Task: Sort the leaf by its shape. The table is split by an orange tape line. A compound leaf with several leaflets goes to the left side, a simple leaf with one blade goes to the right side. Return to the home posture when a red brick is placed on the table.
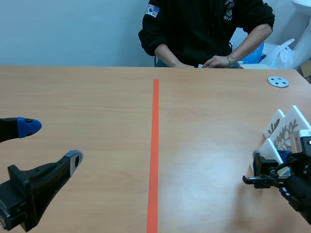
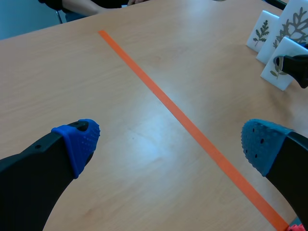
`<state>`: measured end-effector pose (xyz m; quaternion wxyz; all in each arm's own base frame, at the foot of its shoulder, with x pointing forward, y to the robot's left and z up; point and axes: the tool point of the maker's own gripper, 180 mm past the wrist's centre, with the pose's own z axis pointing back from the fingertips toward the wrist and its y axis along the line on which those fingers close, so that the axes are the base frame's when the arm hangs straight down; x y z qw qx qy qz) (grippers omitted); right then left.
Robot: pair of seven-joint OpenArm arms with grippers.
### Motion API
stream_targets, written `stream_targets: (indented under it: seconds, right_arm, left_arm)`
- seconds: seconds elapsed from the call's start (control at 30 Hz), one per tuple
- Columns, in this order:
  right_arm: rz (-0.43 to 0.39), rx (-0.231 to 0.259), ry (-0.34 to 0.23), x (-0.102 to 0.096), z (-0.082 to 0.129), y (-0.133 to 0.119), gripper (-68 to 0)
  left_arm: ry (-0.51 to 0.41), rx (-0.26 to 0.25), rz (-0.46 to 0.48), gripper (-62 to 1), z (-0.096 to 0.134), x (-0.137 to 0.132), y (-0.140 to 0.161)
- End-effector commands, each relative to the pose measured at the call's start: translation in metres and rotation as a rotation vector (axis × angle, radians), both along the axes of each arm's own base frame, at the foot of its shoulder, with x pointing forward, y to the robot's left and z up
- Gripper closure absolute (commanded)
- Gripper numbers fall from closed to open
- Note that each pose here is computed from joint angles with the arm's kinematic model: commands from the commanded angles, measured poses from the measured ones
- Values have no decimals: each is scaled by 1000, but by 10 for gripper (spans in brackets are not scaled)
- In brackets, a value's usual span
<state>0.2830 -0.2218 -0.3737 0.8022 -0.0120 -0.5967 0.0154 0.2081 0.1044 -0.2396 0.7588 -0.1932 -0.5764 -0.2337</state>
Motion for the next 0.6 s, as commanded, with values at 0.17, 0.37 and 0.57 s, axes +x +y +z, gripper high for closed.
stream_targets:
  seconds: [0.17,0.37,0.57]
  right_arm:
    - [-8,-39,-134,17,52,-10,-309]
    - [29,-57,-178,22,82,2,-309]
    - [81,-82,-232,15,122,21,-310]
  left_arm:
    - [-20,-28,-3,-623,7,0,-5]
    - [-20,-28,-3,-623,7,0,-5]
    - [-20,-28,-3,-623,7,0,-5]
